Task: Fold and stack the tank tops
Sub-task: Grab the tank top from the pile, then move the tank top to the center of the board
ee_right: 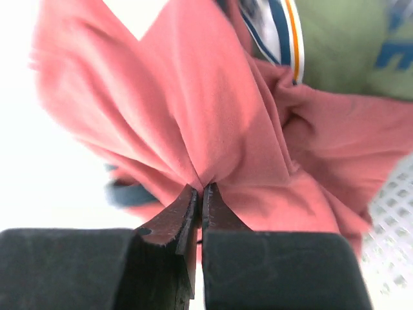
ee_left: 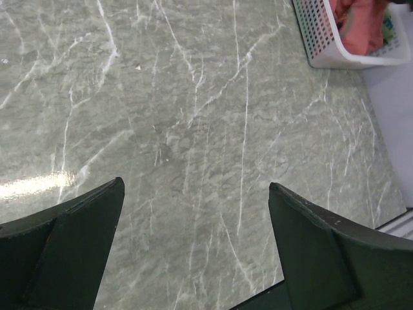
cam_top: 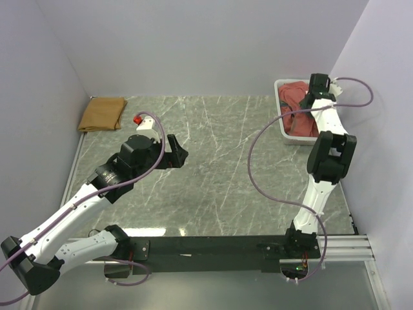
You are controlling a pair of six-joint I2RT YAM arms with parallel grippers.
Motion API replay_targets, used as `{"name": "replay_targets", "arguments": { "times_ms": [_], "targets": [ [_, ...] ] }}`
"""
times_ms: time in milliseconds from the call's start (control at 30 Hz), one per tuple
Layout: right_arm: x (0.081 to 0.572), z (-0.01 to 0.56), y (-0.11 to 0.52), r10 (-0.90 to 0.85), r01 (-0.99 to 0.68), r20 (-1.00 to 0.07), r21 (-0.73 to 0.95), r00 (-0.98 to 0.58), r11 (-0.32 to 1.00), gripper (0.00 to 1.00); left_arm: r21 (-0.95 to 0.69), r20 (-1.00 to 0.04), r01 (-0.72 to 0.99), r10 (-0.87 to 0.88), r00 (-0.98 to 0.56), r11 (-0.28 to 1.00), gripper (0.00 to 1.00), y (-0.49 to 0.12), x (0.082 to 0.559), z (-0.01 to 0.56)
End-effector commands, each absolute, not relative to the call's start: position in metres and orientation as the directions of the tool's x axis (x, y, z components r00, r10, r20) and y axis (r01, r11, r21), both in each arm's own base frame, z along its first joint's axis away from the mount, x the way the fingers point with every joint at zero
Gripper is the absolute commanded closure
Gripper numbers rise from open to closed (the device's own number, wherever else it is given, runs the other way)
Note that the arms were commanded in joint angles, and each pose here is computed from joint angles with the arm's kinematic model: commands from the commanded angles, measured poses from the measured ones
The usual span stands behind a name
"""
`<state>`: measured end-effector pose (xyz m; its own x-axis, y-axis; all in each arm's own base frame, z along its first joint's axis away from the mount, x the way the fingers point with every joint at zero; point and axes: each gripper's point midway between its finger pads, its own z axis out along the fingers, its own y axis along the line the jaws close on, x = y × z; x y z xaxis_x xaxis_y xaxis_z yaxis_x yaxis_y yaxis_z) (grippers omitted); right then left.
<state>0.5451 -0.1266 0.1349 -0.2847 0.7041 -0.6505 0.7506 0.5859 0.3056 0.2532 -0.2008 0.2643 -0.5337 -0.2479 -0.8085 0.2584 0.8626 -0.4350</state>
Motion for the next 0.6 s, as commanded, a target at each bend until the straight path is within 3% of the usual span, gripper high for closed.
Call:
{"name": "replay_targets", "arguments": {
  "times_ms": [0,333,367,567],
  "targets": [
    [0.537,0.26,-0.127,0.641,0.662,-0.76,0.425,-0.109,0.617,1.0,-0.473,-0.82,0.229,-0.33,-0.468,0.851,0.01,-0.196,0.264,0.289],
    [0.492,0.421,-0.047,0.505,0.436,-0.863,0.456,0.004,0.776,1.0,-0.51,-0.822,0.209,-0.401,-0.405,0.835,0.01,-0.182,0.283,0.317],
    [0.487,0.438,-0.011,0.492,0.365,-0.87,0.456,-0.007,0.812,1.0,-0.518,-0.819,0.212,-0.409,-0.402,0.829,0.01,-0.18,0.284,0.319],
    [0.426,0.507,0.072,0.485,0.143,-0.874,0.484,0.027,0.864,1.0,-0.526,-0.821,0.195,-0.434,-0.372,0.828,0.01,-0.168,0.287,0.328]
  ]
}}
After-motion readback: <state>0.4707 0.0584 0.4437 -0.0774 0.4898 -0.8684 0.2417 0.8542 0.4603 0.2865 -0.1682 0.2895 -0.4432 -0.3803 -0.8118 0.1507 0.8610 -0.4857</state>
